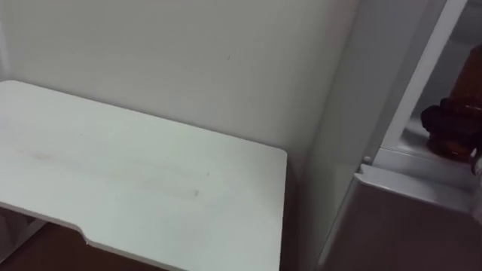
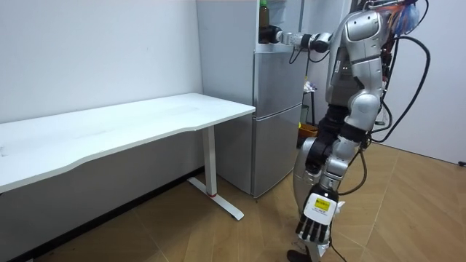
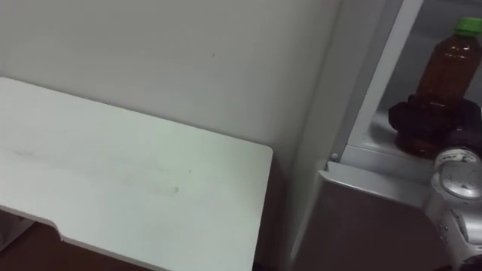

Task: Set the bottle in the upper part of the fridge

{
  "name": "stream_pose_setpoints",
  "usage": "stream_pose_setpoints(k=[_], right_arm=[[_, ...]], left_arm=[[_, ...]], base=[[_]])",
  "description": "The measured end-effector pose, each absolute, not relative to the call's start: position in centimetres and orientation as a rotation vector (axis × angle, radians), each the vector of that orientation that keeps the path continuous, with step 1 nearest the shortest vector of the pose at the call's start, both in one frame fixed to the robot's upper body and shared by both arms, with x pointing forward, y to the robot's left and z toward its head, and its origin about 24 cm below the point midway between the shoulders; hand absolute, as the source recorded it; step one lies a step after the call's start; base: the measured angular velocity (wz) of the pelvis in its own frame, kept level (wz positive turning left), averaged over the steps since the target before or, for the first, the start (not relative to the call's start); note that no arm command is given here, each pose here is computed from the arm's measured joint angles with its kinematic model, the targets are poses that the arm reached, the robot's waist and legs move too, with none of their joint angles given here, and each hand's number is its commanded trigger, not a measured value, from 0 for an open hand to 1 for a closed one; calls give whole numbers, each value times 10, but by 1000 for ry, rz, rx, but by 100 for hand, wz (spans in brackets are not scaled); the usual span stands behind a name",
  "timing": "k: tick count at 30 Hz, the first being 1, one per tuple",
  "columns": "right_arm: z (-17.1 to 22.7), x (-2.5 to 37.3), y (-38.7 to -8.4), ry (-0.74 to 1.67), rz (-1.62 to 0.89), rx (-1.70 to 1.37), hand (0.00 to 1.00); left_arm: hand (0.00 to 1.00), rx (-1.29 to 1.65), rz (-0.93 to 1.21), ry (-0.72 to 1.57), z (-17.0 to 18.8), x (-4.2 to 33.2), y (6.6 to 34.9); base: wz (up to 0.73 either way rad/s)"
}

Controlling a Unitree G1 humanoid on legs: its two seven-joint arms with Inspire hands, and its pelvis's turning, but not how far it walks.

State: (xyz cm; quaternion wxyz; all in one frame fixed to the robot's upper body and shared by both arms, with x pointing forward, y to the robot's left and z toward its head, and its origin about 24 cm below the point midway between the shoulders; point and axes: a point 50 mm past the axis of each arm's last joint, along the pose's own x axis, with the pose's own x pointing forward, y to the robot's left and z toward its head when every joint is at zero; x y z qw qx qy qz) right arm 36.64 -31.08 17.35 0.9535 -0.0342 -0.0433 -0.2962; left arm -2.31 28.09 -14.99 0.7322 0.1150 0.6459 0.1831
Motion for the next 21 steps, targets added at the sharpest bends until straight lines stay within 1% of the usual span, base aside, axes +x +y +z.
stream_pose_setpoints(k=[1, 2, 3, 4, 5, 6, 21], right_arm=[[174, 367, -310, -90, -597, -69, 69], [175, 367, -310, -92, -594, -69, 55], [176, 367, -310, -94, -592, -68, 33], [177, 368, -309, -96, -588, -68, 20], [177, 368, -309, -98, -581, -68, 4], [177, 368, -309, -99, -578, -68, 0], [170, 364, -320, -125, -614, -63, 0]], left_arm=[[0, 256, 406, 1422, -150, -24, 281], [0, 258, 408, 1422, -150, -24, 282], [0, 258, 409, 1422, -149, -24, 282], [0, 260, 411, 1422, -149, -24, 282], [0, 262, 413, 1422, -149, -24, 282], [0, 261, 413, 1421, -149, -24, 282], [0, 258, 404, 1432, -150, -25, 281]], base=[[0], [4], [4], [5], [4], [4], [3]])
